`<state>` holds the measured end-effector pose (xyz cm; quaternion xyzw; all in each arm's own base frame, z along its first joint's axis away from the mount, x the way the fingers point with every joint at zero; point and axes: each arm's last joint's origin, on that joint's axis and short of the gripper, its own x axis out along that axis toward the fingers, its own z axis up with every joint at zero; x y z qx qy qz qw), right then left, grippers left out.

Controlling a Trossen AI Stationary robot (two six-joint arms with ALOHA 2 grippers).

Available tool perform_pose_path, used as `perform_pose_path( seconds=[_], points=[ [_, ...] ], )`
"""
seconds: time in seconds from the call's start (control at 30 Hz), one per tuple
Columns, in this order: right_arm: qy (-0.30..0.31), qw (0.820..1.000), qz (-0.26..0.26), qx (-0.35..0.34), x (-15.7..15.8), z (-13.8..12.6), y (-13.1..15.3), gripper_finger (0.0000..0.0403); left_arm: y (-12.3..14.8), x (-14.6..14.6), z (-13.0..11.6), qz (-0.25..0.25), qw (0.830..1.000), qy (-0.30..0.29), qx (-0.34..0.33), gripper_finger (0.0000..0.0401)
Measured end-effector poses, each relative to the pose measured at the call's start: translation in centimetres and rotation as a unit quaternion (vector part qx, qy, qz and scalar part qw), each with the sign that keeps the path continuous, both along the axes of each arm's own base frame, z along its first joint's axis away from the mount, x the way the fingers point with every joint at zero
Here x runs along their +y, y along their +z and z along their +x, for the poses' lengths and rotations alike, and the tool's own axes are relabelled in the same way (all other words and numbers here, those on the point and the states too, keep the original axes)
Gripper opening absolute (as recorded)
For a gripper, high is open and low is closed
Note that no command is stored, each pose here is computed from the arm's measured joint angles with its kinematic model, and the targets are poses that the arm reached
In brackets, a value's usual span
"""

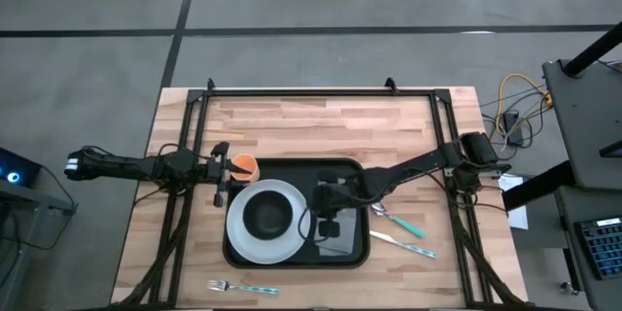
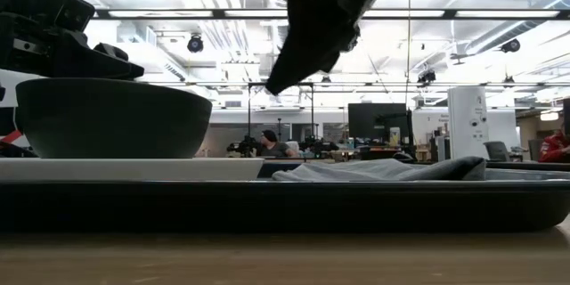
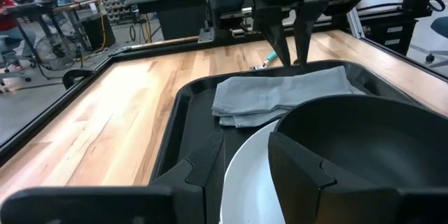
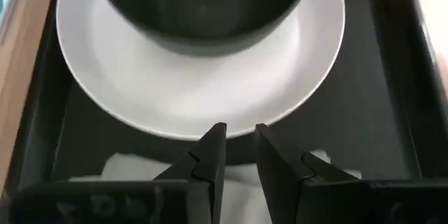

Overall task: Set up tray
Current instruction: Put the fork on the table napkin

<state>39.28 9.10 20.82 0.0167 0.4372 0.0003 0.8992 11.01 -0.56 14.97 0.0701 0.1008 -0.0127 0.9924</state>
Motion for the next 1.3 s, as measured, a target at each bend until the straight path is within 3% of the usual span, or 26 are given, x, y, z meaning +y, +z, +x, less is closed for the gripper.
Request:
perform_pose_path(
  seconds=[0.1, 0.37, 0.5, 0.63, 0.7, 0.93, 1.13, 1.3],
  points=[
    [-0.028, 0.999, 0.026, -0.015, 0.1, 0.2, 0.2, 0.0068, 0.0, 0.0, 0.0, 0.000, 1.000, 0.000, 0.000, 0.0093],
    [-0.018, 0.999, 0.033, -0.029, 0.4, 0.5, -0.2, 0.0068, 0.0, 0.0, 0.0, -0.009, 1.000, 0.002, 0.000, 0.0093],
    [0.068, 0.996, 0.021, -0.051, 1.5, 0.1, -0.9, 0.0068, 0.0, 0.0, 0.0, -0.009, 1.000, 0.002, 0.000, 0.0093],
    [0.200, 0.973, 0.084, -0.077, 2.5, -0.2, -1.6, 0.0068, 0.0, 0.0, 0.0, -0.009, 1.000, 0.002, 0.000, 0.0093],
    [0.228, 0.965, 0.110, -0.075, 2.3, -0.4, -1.7, 0.0068, 0.0, 0.0, 0.0, -0.009, 1.000, 0.002, 0.000, 0.0093],
    [0.200, 0.968, 0.115, -0.097, -0.5, -2.3, -1.1, 0.0068, 0.0, 0.0, 0.0, -0.009, 1.000, 0.002, -0.001, 0.0093],
    [0.172, 0.962, 0.112, -0.179, -2.8, -7.0, -1.0, 0.0068, 0.1, 0.0, 0.0, -0.009, 1.000, 0.003, -0.002, 0.0093],
    [0.054, 0.969, 0.047, -0.235, -4.2, -11.6, -1.3, 0.0068, 0.1, 0.0, 0.0, -0.009, 1.000, 0.002, -0.002, 0.0093]
  ],
)
